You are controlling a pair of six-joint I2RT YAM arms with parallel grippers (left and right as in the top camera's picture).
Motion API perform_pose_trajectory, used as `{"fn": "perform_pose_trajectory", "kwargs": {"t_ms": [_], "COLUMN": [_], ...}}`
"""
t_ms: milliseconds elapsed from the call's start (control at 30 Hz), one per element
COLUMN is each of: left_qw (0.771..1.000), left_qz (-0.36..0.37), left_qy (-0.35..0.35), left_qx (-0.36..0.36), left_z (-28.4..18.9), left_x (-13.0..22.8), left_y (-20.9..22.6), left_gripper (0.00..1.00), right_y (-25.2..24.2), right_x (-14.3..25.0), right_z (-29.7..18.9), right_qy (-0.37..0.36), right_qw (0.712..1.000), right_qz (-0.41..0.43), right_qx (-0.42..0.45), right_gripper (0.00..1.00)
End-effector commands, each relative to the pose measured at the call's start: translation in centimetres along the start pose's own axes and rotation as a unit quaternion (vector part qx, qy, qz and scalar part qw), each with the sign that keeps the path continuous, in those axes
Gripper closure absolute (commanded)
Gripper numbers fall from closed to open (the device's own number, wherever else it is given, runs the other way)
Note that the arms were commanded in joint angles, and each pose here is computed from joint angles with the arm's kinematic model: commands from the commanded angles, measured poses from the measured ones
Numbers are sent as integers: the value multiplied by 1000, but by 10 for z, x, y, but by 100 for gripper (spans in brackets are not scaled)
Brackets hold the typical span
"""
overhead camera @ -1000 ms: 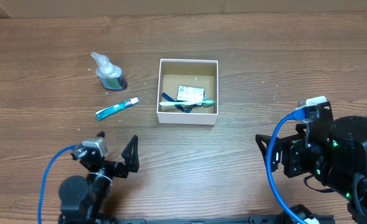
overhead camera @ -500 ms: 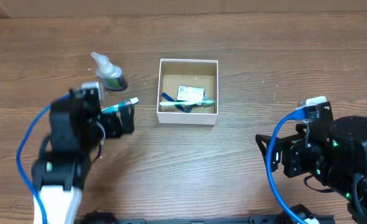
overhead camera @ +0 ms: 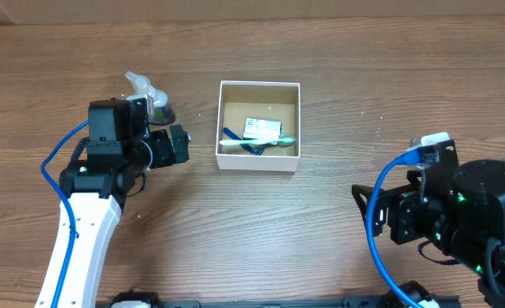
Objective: Pack container
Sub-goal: 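Move the left gripper up toward the clear soap pump bottle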
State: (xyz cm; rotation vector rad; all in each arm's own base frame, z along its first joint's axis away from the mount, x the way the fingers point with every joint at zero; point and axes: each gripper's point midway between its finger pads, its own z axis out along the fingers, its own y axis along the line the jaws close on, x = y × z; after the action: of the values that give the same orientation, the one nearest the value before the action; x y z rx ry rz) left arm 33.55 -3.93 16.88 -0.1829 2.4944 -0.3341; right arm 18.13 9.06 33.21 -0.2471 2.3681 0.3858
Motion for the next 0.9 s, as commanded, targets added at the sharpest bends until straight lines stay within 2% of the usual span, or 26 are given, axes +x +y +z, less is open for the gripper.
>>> {"fn": "perform_pose_trajectory", "kwargs": {"t_ms": [0,867], "left_qw": [1000,1000], "left_qz": [16,21], "left_qy": [-13,-3], "left_qx": [-2,-4], "left_z": [-4,-4], "left_x": [-11,-6], "left_y": [-1,1], "left_gripper": [0,0], "right_y": [-1,-1], "right_x": [-1,-1], "right_z": [-1,-1], "right_qy": [-5,-5], "right_qw": [1000,1000], "right_qz": [1,1], "right_qx": [3,3], "right_gripper": [0,0]}}
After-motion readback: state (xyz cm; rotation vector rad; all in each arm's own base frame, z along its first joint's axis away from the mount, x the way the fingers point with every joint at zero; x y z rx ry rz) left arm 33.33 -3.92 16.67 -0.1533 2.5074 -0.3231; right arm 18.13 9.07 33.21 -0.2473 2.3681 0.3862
